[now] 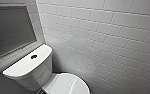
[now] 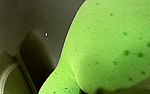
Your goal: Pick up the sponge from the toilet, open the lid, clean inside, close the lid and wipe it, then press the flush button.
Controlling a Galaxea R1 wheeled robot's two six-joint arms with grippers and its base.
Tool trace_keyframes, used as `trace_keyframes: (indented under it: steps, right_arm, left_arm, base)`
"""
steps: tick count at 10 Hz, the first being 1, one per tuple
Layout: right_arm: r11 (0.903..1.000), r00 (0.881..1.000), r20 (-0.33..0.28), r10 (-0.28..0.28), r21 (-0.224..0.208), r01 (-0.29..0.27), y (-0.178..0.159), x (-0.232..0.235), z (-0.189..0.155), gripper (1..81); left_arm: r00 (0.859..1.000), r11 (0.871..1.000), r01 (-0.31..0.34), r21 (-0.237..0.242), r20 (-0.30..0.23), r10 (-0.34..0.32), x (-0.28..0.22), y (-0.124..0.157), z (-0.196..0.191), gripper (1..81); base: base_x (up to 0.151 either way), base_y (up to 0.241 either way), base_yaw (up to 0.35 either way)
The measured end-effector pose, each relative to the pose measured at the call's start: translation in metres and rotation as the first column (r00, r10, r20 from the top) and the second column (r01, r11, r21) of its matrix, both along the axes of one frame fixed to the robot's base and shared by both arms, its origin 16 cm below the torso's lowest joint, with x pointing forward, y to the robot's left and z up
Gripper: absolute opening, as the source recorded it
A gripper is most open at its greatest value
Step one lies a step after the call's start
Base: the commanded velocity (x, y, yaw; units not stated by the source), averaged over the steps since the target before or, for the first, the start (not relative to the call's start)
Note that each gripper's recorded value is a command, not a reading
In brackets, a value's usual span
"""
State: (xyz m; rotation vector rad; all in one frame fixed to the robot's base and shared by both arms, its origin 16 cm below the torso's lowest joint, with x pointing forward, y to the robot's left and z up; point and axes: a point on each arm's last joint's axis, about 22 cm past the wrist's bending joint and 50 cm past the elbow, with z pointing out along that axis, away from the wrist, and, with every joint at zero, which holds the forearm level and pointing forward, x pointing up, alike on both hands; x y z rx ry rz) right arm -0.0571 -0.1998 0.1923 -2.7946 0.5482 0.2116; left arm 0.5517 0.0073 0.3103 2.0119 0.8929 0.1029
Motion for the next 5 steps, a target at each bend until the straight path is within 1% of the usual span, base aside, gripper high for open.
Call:
trace_keyframes:
  steps: [2,5]
  right_arm:
    - [1.0,1.0,0.001,0.0,0.0,0.0,-0.0001,0.0004,-0.0001,1.0]
    - [1.0,1.0,0.001,0.0,0.0,0.0,0.0002,0.0006,-0.0001,1.0]
  left_arm:
    - [1.0,1.0,-0.012,-0.015,-0.001,0.012,0.0001,-0.0034,0.0051,81.1]
    - [1.0,0.999,-0.021,-0.028,-0.001,0.021,0.0002,-0.0013,0.0118,81.1]
  base:
    - [0.0,0.0,0.0]
    - [0.0,0.0,0.0]
